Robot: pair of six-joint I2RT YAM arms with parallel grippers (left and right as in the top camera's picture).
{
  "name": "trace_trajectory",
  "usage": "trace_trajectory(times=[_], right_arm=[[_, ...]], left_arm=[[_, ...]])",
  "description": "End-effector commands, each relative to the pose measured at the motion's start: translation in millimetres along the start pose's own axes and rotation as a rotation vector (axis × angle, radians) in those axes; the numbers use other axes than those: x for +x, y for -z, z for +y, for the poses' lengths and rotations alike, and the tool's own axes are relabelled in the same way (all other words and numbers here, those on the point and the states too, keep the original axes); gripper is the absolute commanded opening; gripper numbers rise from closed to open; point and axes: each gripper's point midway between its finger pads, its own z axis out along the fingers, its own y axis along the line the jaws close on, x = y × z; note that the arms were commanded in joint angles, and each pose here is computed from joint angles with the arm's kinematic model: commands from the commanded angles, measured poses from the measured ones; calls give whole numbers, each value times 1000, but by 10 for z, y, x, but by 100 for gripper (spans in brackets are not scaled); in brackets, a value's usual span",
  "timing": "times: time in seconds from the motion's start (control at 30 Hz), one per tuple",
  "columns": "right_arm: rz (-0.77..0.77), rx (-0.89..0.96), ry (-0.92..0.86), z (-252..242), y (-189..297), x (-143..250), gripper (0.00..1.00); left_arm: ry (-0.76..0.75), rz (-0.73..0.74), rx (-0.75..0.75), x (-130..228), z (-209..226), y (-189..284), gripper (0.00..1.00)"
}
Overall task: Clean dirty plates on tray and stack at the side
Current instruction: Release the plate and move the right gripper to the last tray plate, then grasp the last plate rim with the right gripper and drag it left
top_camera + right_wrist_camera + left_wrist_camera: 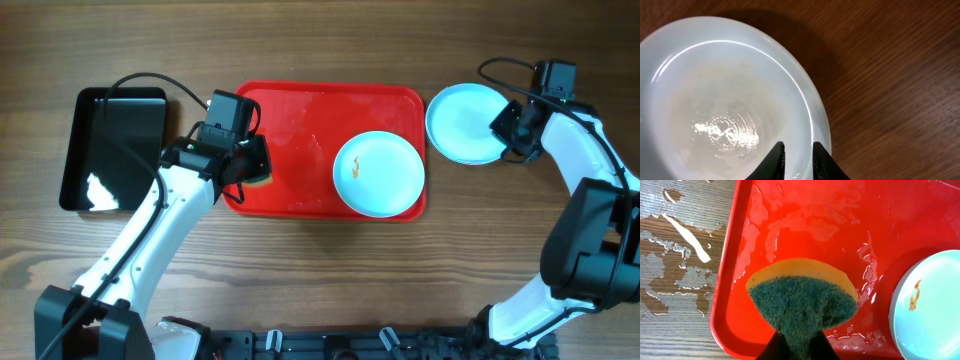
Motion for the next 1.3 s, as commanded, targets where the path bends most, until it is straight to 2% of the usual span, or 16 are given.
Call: trace_trajectory(times=[0.0,0.13,0.27,0.33,0.4,0.43,0.63,0.67,0.7,0.73,0.87,0.9,1.0,1.03,1.17,1.27], right_arm=[[-69,-22,-4,2,268,-142,22],[-45,-356,153,587,680,-49,27],[167,-607,262,1135,967,593,52],[250,-532,302,1133,941,911,51],[319,-397,374,1061,901,1266,29],[339,-357,408,1057,903,1399,27],[332,-38,246,831,890,1717,36],[329,-15,216,827,895,1762,41],[337,-19,204,857,898,1814,75],[361,-40,188,919,910,1904,100],[387,-119,267,1080,877,2077,100],[386,-111,255,1067,863,2082,90],[372,-19,98,911,765,2102,35],[363,7,55,861,733,2105,29],[338,53,14,754,643,2112,32],[319,101,23,680,546,2098,43]], left_arm=[[13,12,1,21,9,-45,9],[13,5,5,4,0,-45,9],[13,4,6,2,-2,-45,8],[13,7,4,8,1,-45,7],[13,9,3,14,4,-45,8],[13,9,3,14,4,-45,8],[13,10,3,15,4,-45,9],[13,10,3,15,4,-45,9],[13,10,3,15,4,-45,10],[13,10,3,15,4,-45,11],[13,10,3,14,4,-45,11],[13,10,3,15,4,-45,11],[14,14,11,21,-10,-45,11],[14,15,13,23,-12,-45,11],[13,14,12,23,-12,-45,10],[13,14,12,22,-12,-45,9]])
